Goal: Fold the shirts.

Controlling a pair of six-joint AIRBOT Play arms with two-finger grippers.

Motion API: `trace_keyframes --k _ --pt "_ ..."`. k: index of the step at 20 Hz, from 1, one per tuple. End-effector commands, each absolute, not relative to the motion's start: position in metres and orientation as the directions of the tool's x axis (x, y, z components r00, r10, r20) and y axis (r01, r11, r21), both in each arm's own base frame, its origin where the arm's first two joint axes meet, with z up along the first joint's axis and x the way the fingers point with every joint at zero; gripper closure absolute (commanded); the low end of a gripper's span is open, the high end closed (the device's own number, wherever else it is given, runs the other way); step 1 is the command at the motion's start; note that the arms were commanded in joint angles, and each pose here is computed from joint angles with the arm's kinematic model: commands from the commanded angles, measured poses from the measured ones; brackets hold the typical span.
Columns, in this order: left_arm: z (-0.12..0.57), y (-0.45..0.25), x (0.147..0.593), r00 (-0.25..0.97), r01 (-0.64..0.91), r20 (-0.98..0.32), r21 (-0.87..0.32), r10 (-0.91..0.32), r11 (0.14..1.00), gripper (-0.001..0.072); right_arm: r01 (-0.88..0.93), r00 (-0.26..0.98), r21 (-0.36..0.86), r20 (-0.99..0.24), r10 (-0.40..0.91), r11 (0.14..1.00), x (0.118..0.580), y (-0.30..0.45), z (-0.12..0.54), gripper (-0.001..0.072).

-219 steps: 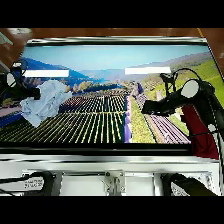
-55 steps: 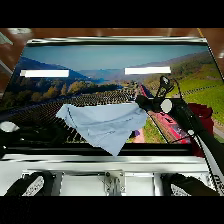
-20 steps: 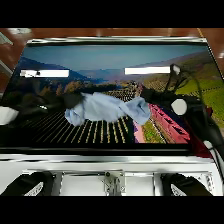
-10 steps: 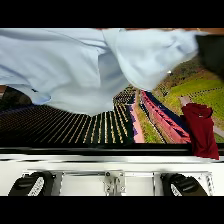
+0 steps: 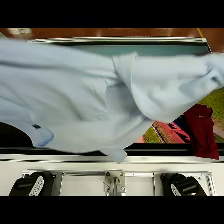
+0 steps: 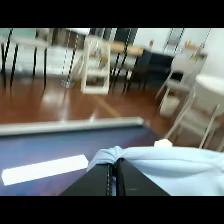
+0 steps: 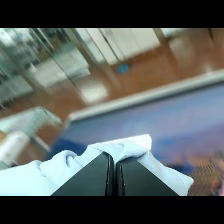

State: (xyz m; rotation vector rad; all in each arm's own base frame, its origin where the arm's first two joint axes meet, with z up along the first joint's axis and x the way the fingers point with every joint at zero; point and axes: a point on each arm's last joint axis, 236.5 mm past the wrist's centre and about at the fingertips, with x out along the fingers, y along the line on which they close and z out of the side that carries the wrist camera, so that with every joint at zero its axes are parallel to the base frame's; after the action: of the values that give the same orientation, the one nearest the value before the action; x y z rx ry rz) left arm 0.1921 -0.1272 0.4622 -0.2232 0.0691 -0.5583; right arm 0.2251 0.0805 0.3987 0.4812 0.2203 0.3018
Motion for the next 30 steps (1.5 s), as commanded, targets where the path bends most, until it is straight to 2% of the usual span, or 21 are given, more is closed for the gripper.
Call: trace_keyframes --k 1,3,5,10,13,16,20,21,22,23,24,25,28,30 --pt "0.369 -0.105 0.212 0.830 0.392 -0.325 -0.238 -0.453 0.889 0.0670 -0.015 0.805 0.369 -0.547 0.230 0.929 0.223 0.064 0.298 0.0653" --pt "0.321 -0.097 0.230 0.792 0.342 -0.423 -0.290 -0.440 0.894 0.0670 0.045 0.705 0.300 -0.685 0.182 0.953 0.241 0.064 0.248 0.0653" --pt "0.280 -0.090 0.256 0.774 0.286 -0.464 -0.353 -0.432 0.891 0.0669 0.051 0.653 0.301 -0.731 0.197 0.952 0.278 0.081 0.203 0.0654" --pt "0.217 -0.050 0.345 0.846 0.103 -0.429 -0.450 -0.316 0.887 0.0669 0.056 0.711 0.365 -0.668 0.220 0.929 0.405 0.119 0.122 0.0653" --pt "0.161 -0.039 0.382 0.799 0.012 -0.519 -0.492 -0.305 0.871 0.0669 0.066 0.758 0.435 -0.607 0.238 0.898 0.462 0.137 0.086 0.0652" --pt "0.093 -0.054 0.403 0.683 -0.051 -0.632 -0.541 -0.366 0.839 0.0668 0.115 0.739 0.494 -0.622 0.258 0.862 0.488 0.150 0.035 0.0652" --pt "0.004 -0.078 0.410 0.502 -0.121 -0.755 -0.543 -0.420 0.831 0.0667 0.208 0.667 0.526 -0.693 0.273 0.825 0.489 0.158 -0.020 0.0627" --pt "-0.011 -0.082 0.409 0.468 -0.138 -0.771 -0.547 -0.432 0.826 0.0635 0.211 0.662 0.524 -0.698 0.273 0.825 0.488 0.158 -0.022 0.0625" --pt "-0.018 -0.081 0.409 0.453 -0.149 -0.780 -0.544 -0.433 0.826 0.0519 0.199 0.666 0.519 -0.694 0.274 0.831 0.488 0.158 -0.019 0.0452" --pt "-0.019 -0.075 0.409 0.451 -0.162 -0.782 -0.546 -0.430 0.822 0.0297 0.169 0.674 0.497 -0.688 0.268 0.851 0.488 0.153 -0.010 0.0107" --pt "-0.013 -0.065 0.409 0.450 -0.177 -0.782 -0.551 -0.431 0.816 0.0109 0.129 0.680 0.462 -0.685 0.261 0.877 0.486 0.146 -0.001 0.0054" --pt "-0.006 -0.052 0.404 0.436 -0.197 -0.785 -0.560 -0.440 0.805 0.0052 0.102 0.671 0.421 -0.698 0.250 0.901 0.480 0.135 0.009 0.0054" --pt "0.007 -0.014 0.370 0.347 -0.209 -0.799 -0.577 -0.491 0.790 0.0052 0.091 0.540 0.322 -0.811 0.225 0.942 0.436 0.104 0.012 0.0054" --pt "0.005 -0.008 0.329 0.236 -0.211 -0.793 -0.606 -0.561 0.767 0.0052 0.028 0.321 0.241 -0.921 0.219 0.970 0.379 0.095 -0.005 0.0054"
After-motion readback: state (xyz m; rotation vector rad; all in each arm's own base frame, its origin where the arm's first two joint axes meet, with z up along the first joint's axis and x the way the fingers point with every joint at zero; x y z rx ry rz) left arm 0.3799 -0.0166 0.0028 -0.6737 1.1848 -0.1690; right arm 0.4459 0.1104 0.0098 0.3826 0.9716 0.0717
